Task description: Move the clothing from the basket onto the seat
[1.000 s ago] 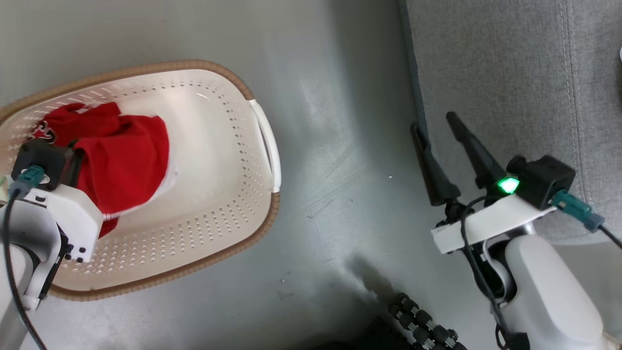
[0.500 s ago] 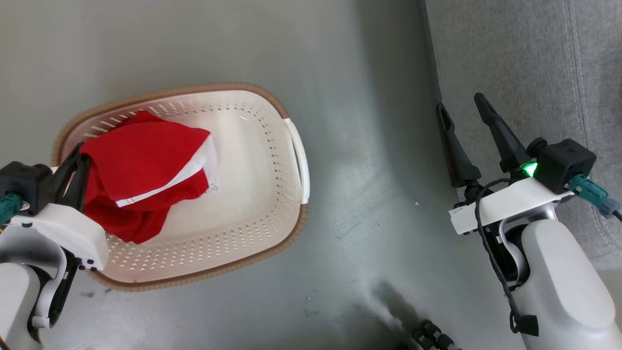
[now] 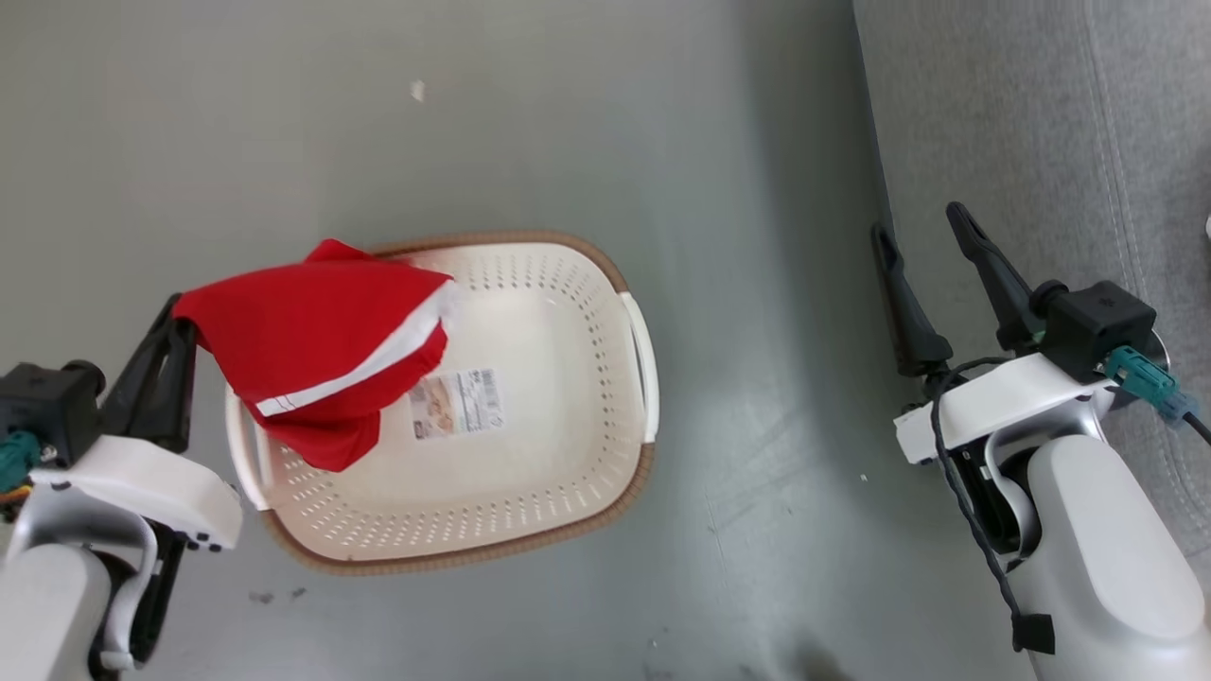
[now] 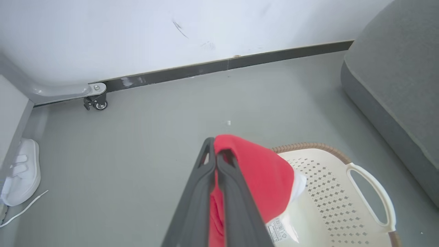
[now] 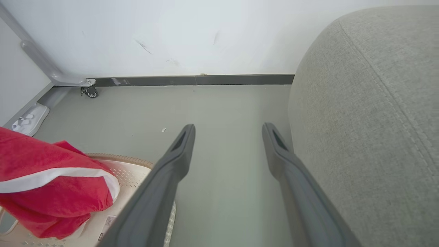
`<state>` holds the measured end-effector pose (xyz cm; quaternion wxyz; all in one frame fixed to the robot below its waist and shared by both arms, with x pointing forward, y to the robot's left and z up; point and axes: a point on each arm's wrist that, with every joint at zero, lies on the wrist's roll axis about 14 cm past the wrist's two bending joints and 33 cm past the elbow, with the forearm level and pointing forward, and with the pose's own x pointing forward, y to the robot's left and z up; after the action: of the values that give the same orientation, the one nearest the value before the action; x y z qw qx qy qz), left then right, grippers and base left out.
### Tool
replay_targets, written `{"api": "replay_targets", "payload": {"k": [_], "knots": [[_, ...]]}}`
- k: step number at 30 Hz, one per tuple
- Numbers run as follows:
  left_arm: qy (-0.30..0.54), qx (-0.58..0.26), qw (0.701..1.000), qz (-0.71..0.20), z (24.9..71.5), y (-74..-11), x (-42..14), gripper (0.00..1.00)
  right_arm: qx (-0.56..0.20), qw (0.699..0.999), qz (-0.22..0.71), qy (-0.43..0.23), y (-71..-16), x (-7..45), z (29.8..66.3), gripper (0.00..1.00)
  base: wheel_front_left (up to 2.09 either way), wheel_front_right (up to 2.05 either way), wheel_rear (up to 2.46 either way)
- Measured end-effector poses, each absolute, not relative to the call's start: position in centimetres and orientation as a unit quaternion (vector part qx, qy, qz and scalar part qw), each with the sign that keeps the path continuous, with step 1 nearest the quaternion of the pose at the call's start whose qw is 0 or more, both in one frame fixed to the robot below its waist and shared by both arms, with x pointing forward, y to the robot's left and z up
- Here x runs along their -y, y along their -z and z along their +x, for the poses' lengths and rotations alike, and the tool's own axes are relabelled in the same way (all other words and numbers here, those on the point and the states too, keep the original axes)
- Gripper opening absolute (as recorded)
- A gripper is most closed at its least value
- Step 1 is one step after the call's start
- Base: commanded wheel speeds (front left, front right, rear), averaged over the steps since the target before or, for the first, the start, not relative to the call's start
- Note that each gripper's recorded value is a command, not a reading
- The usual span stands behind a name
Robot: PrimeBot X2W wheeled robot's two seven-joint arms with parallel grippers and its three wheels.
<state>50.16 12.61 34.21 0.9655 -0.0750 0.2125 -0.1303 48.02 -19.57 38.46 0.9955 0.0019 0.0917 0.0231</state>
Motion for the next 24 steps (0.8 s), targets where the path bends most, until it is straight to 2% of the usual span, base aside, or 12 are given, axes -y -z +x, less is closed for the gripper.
{"api": "replay_targets", "payload": {"k": [7,24], "knots": [[0.112,-0.174,0.974,-0.091,48.3,-38.2,-13.6,0.00,-0.067,0.997,0.001,-0.028,-40.9,19.0,47.8,1.00,0.00,0.00,0.00],[0.074,-0.086,0.990,-0.085,44.0,-47.1,-16.5,0.00,-0.054,0.998,-0.001,-0.030,-43.8,18.4,43.7,1.00,0.00,0.00,0.00]]}}
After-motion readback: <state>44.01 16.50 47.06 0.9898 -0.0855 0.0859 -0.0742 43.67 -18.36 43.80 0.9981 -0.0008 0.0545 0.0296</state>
